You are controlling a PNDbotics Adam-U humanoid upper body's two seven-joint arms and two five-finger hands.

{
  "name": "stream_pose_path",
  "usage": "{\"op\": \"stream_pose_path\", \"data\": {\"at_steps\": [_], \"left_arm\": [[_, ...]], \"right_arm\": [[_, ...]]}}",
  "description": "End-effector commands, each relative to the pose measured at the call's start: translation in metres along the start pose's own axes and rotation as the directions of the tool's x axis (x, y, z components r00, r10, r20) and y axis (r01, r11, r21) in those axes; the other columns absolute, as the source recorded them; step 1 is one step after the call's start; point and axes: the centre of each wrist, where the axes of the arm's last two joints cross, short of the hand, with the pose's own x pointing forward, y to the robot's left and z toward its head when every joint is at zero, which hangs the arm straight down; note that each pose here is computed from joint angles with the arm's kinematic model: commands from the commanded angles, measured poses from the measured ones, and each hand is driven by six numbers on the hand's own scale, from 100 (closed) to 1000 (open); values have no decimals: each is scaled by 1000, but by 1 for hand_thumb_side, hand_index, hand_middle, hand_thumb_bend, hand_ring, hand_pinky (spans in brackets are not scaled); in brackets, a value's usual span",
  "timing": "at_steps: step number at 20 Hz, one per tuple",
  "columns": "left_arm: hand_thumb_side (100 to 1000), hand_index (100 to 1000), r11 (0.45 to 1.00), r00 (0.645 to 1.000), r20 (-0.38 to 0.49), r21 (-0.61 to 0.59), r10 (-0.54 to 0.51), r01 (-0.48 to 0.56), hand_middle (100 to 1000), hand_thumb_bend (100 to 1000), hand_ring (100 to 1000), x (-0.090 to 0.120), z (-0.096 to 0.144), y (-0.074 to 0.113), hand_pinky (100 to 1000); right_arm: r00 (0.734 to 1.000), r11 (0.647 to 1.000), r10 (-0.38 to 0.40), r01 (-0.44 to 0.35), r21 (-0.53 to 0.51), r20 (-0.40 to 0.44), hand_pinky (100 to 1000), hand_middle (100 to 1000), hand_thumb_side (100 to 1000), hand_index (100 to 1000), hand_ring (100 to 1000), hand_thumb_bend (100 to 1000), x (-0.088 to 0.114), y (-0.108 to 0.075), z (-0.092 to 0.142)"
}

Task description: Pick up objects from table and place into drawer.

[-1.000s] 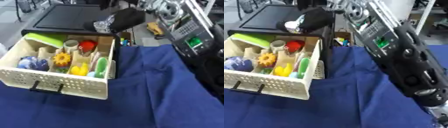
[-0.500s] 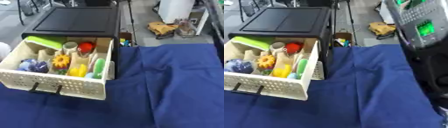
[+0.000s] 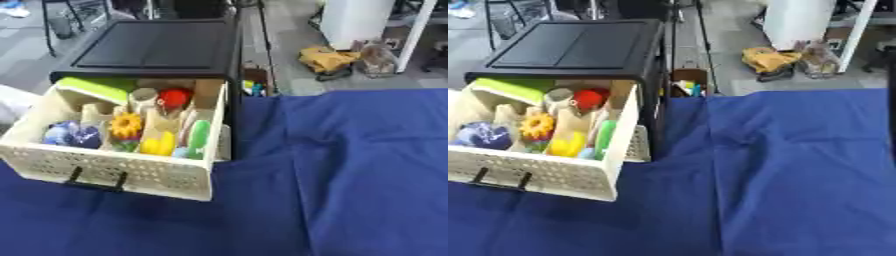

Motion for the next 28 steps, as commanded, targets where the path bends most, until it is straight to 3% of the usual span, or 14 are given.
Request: {"op": "stream_pose_path", "data": {"at_steps": [1,7,14,23,28], "left_arm": [[1000,783,984,995,-44,-163,-87,79,635,179,589,11,-17,10,418],[1000,817,891,957,-207,-444,-205,95,694,179,570,15,-10,14,392],[1000,842,685,906,-287,-728,-310,4,703,159,552,9,-14,2,375],[1000,856,474,857,-349,-869,-380,-144,673,168,525,3,16,-12,349],[1000,851,376,856,-306,-915,-416,-145,592,169,495,4,20,-11,324]], "right_arm": [[999,997,20,-17,-72,30,674,621,833,751,732,231,3,-21,4],[999,989,3,4,-148,45,676,626,817,745,739,219,-5,-28,15],[1000,975,19,-17,-221,8,675,622,811,741,737,223,-12,-24,26],[999,952,50,-52,-301,-15,676,621,806,738,736,223,-15,-14,32],[997,937,66,-73,-341,-31,677,620,806,738,736,225,-17,-8,35]]}}
